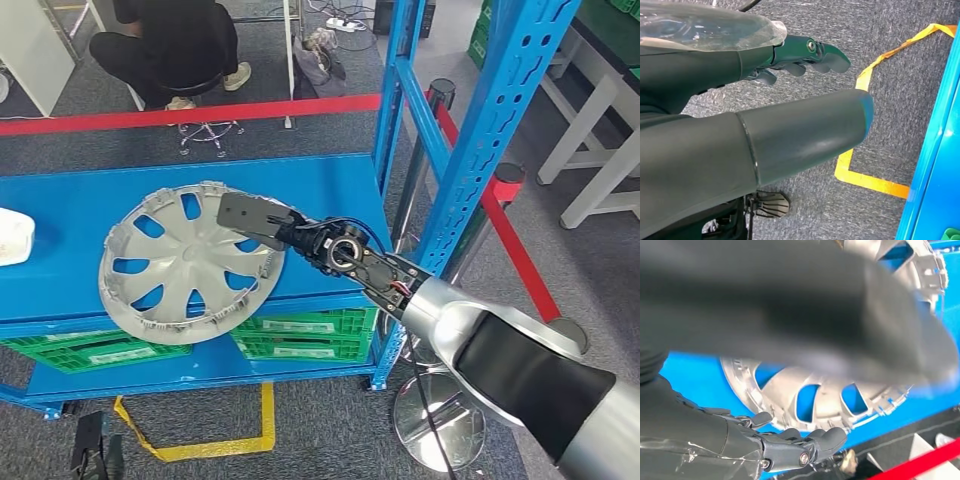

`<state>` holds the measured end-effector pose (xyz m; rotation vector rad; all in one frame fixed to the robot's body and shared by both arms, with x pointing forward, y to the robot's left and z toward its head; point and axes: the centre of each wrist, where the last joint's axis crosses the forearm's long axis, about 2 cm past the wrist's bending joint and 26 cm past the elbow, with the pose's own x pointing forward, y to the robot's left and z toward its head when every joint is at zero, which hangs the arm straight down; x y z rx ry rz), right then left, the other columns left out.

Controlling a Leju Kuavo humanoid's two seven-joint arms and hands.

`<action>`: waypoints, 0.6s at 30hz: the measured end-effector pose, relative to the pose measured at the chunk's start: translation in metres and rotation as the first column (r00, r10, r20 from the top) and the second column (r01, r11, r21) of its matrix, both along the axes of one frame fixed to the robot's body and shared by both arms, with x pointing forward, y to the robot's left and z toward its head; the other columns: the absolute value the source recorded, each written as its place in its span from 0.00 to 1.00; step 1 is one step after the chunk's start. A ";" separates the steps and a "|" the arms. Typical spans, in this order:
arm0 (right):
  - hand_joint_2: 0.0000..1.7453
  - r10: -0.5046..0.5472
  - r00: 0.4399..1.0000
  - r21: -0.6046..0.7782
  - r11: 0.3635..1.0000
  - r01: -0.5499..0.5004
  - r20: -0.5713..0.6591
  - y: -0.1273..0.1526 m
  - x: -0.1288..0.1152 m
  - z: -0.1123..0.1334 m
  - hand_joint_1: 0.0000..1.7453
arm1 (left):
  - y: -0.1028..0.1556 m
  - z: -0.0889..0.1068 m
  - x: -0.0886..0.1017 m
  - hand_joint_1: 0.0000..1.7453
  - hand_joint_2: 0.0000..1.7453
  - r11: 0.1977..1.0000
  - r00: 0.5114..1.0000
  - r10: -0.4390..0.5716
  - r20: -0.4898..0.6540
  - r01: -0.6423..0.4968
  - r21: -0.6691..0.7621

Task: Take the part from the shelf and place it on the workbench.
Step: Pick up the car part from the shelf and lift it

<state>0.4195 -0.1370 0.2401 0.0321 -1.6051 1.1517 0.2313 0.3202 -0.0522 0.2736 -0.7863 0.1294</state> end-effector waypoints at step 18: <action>1.00 0.110 0.949 -0.357 0.934 0.003 0.295 0.024 -0.043 0.020 0.00 | 0.001 0.002 0.003 0.00 0.00 1.000 1.000 0.026 0.002 -0.026 -0.009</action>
